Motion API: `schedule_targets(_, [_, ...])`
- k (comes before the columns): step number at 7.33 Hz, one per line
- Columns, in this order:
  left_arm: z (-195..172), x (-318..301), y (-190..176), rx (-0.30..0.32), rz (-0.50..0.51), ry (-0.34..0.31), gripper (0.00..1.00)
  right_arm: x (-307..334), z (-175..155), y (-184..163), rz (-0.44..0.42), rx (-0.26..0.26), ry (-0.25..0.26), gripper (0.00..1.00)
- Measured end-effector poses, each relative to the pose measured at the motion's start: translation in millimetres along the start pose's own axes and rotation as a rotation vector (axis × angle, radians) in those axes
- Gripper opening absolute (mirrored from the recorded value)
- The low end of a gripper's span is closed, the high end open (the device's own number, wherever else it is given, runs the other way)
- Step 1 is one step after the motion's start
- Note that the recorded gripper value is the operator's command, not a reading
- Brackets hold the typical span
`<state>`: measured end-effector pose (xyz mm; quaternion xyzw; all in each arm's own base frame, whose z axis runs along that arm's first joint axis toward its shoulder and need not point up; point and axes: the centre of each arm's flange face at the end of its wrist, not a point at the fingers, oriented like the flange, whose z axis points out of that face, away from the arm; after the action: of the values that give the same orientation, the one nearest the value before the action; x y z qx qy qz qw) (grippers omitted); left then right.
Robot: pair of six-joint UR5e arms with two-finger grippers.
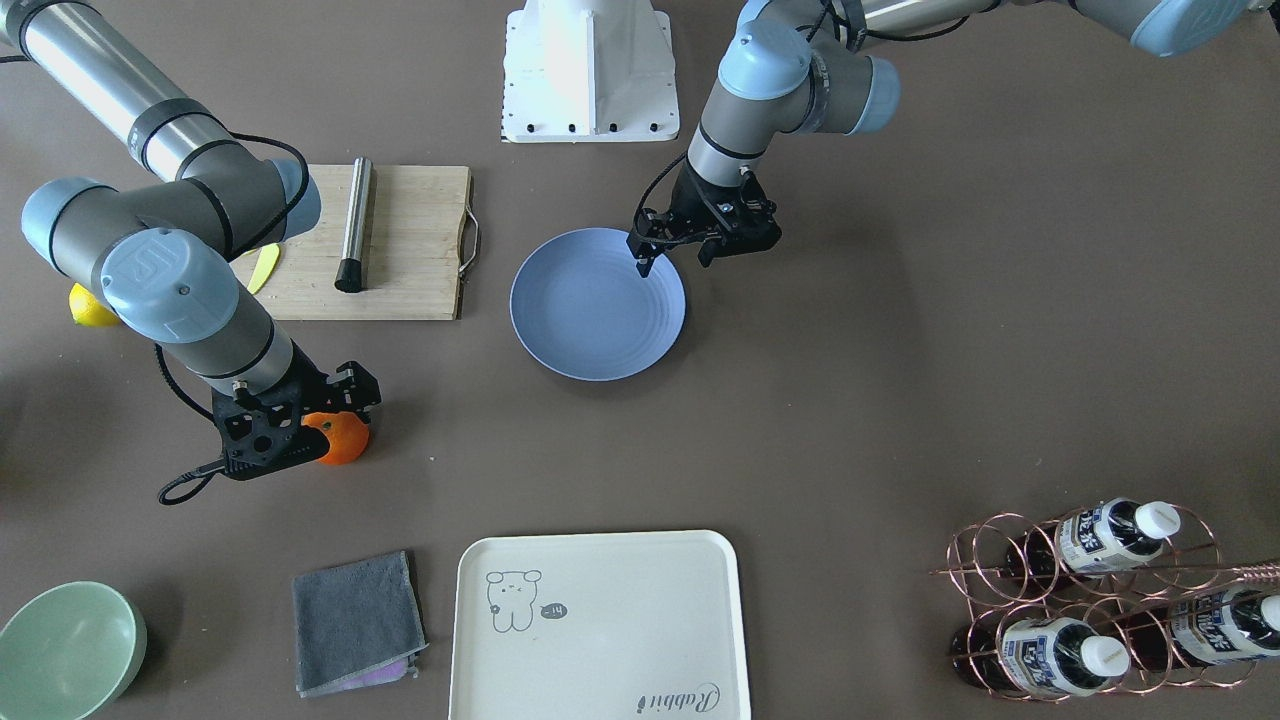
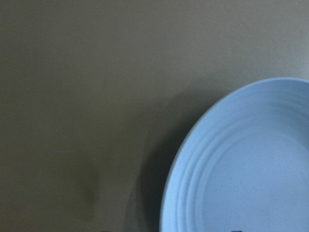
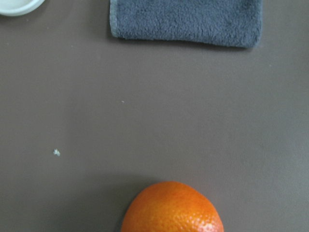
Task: Pick orange to plate
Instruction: 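Lower the right gripper onto the orange and grasp it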
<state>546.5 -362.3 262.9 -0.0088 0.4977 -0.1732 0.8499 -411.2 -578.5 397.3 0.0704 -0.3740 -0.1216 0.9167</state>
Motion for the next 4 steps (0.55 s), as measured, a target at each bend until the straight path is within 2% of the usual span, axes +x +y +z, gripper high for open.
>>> schedule_targets(1, [0.3, 0.2, -0.2, 0.0, 0.0, -0.001, 0.97, -2.9, 9.9, 2.0, -0.005, -0.004, 0.012, 0.7])
schedule_targets(2, [0.4, 0.5, -0.6, 0.001, 0.0, -0.001, 0.97, -6.0, 16.3, 4.6, -0.006, -0.009, 0.018, 0.1])
schedule_targets(3, [0.5, 0.7, -1.2, 0.002, 0.0, -0.001, 0.97, -7.2, 20.4, 6.3, -0.002, -0.013, 0.021, 0.0])
schedule_targets(4, [0.4, 0.9, -1.6, 0.002, 0.0, 0.0, 0.97, -8.4, 20.9, 6.0, -0.005, -0.013, 0.021, 0.0])
